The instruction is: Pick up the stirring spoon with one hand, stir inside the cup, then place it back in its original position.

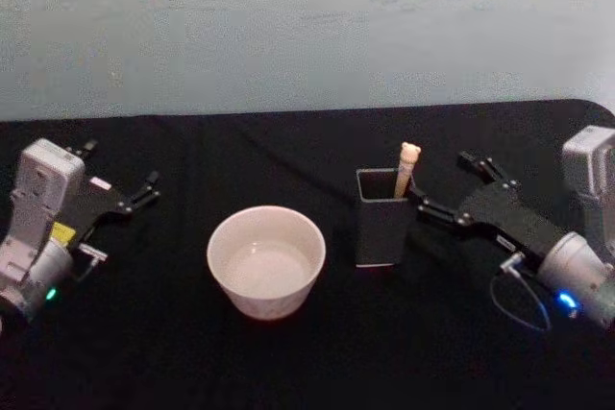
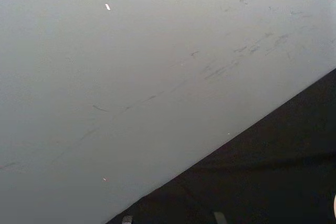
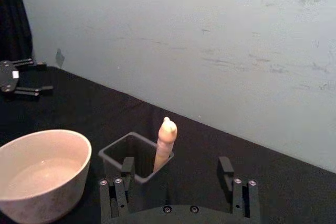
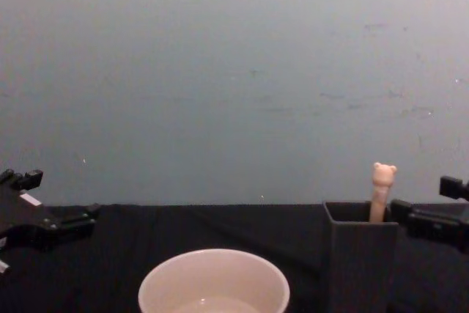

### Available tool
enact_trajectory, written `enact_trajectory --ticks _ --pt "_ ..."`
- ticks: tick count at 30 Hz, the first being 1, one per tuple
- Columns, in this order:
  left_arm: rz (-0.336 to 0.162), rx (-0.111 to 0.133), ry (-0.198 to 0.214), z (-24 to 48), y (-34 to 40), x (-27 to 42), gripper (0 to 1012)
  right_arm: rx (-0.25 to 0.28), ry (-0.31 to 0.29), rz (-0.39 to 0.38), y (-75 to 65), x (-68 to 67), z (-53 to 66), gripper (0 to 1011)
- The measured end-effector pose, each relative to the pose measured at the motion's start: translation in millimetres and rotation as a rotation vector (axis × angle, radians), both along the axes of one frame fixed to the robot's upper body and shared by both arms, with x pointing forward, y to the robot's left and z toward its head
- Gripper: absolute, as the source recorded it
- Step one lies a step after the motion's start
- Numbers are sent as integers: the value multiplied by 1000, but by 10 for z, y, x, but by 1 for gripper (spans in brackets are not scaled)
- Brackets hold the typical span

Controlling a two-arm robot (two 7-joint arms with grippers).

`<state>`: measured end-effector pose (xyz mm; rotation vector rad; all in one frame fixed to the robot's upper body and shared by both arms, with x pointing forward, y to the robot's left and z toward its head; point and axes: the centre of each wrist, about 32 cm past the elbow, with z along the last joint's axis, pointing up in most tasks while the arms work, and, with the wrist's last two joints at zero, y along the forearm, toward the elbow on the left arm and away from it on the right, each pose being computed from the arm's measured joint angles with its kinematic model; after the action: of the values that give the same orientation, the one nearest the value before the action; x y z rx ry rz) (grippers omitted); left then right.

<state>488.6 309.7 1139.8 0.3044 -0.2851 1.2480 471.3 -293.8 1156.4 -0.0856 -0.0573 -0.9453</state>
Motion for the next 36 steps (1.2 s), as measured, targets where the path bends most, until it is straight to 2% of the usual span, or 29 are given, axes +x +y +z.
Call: enact_trajectory --ticks 10,19,36 --pt "0 0 0 0 0 0 1001 17 12 3 99 198 -10 1000" --pt "0 0 0 0 0 0 1001 26 15 13 152 315 1 1000" --pt "0 0 0 0 0 0 1002 40 19 19 178 371 24 1000"
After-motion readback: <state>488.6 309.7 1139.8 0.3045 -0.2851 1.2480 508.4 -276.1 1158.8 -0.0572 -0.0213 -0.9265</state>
